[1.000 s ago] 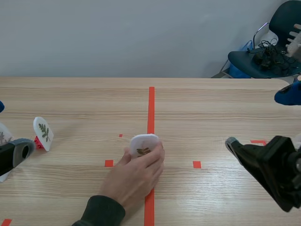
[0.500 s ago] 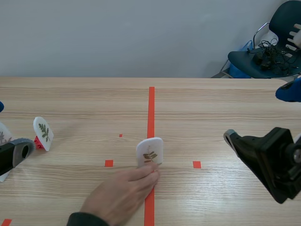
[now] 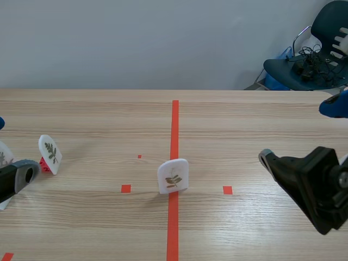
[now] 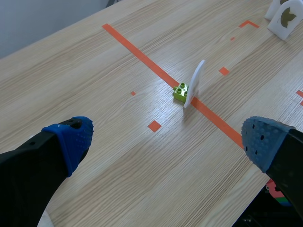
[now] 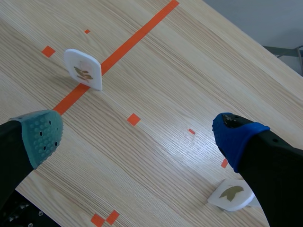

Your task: Do the leaf sorting experiment

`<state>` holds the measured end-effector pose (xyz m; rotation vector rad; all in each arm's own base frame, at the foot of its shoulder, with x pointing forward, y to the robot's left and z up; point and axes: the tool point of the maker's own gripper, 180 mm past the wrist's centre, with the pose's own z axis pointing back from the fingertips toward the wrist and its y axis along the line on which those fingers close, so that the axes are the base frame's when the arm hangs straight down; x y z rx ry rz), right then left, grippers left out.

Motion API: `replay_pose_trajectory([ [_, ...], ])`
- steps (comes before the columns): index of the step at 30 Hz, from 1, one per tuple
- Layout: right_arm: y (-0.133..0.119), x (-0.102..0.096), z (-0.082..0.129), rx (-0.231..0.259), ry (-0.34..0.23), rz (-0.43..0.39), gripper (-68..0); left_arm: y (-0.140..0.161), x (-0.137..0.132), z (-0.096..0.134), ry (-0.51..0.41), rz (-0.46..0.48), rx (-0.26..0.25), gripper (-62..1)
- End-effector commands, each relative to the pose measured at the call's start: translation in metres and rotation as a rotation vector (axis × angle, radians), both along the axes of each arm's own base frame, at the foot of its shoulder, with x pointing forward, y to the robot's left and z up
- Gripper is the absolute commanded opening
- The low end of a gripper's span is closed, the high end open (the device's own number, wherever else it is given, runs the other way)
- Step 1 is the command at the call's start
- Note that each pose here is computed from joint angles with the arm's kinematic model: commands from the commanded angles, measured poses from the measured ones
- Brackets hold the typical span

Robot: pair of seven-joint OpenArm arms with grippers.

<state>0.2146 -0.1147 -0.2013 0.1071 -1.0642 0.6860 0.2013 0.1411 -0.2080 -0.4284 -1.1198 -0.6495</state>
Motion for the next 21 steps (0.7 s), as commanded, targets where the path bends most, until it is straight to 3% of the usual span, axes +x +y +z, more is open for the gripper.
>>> replay_pose_trajectory([
  [1,-0.001,0.005,0.007,-0.011,-0.035,0.001,0.4,-0.006,-0.001,0.001,0.000,-0.007,-0.029,1.4],
  [5,-0.002,0.005,0.007,-0.014,-0.037,0.001,0.4,-0.016,-0.006,-0.010,0.038,-0.023,-0.066,1.4],
  [9,-0.003,0.006,0.008,-0.031,-0.053,0.003,0.4,-0.026,-0.008,-0.034,0.065,-0.038,-0.071,1.4],
  [21,-0.004,0.008,0.009,-0.046,-0.069,0.004,0.4,-0.076,0.031,-0.091,0.021,-0.065,-0.138,1.4],
])
